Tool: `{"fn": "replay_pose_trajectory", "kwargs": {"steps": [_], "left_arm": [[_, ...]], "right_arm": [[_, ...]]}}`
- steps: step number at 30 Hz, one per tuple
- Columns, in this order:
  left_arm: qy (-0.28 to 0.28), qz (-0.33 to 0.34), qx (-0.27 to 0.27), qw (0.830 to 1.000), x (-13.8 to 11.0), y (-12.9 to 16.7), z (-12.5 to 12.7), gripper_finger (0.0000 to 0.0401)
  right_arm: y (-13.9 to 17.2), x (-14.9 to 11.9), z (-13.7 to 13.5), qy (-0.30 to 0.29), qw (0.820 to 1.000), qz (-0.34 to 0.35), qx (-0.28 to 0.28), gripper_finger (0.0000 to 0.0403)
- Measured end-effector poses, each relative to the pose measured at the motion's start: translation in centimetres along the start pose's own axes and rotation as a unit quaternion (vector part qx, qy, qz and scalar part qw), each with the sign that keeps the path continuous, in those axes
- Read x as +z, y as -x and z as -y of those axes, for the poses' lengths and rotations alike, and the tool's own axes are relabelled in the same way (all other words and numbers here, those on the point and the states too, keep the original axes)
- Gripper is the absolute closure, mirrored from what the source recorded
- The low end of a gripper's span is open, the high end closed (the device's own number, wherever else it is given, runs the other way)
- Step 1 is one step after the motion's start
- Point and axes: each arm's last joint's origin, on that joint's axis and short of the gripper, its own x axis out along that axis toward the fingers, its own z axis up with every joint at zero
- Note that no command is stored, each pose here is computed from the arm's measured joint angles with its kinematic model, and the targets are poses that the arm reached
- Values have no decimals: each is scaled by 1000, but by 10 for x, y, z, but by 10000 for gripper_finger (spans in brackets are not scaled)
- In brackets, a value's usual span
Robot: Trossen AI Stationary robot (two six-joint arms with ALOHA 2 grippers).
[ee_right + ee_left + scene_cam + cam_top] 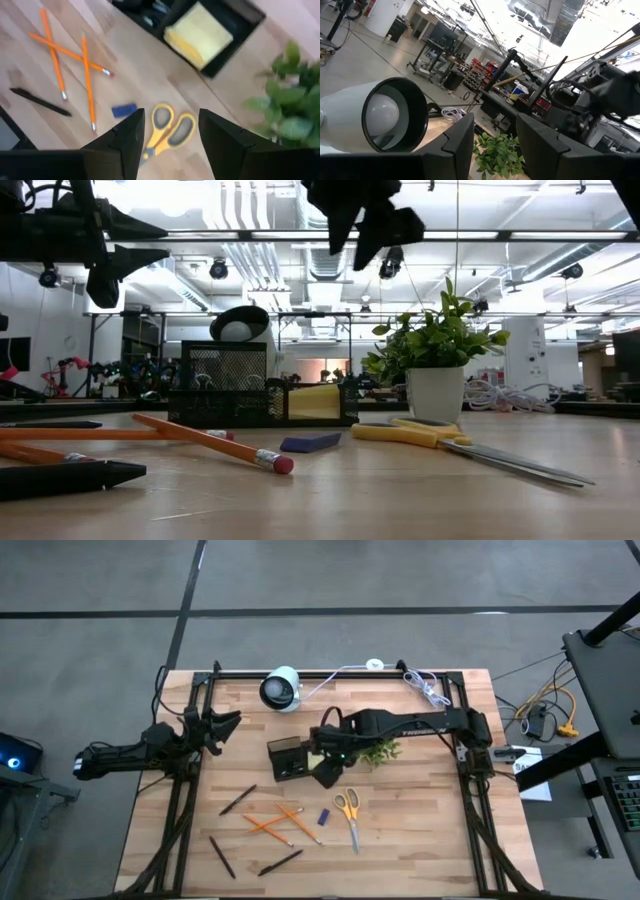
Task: Pick and place office supplies into organizer
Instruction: Put the yellow scissors in the black desk organizer
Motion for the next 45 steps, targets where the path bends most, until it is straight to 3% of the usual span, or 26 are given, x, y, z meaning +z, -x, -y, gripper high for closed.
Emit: {"fn": "replay_pose_trajectory", "kwargs": {"steps": [15,27,36,45], "left_arm": [[1,0,0,1000,0,0,0,269],[1,0,0,1000,0,0,0,269],[1,0,0,1000,0,0,0,269],[0,0,0,1000,0,0,0,269]], "right_arm": [[-20,-36,-6,-109,991,-55,-63,229],[-62,-51,-10,-216,973,-64,-49,229],[-101,-64,-3,-227,971,-59,-38,229],[-118,-69,3,-222,973,-53,-30,229]]}}
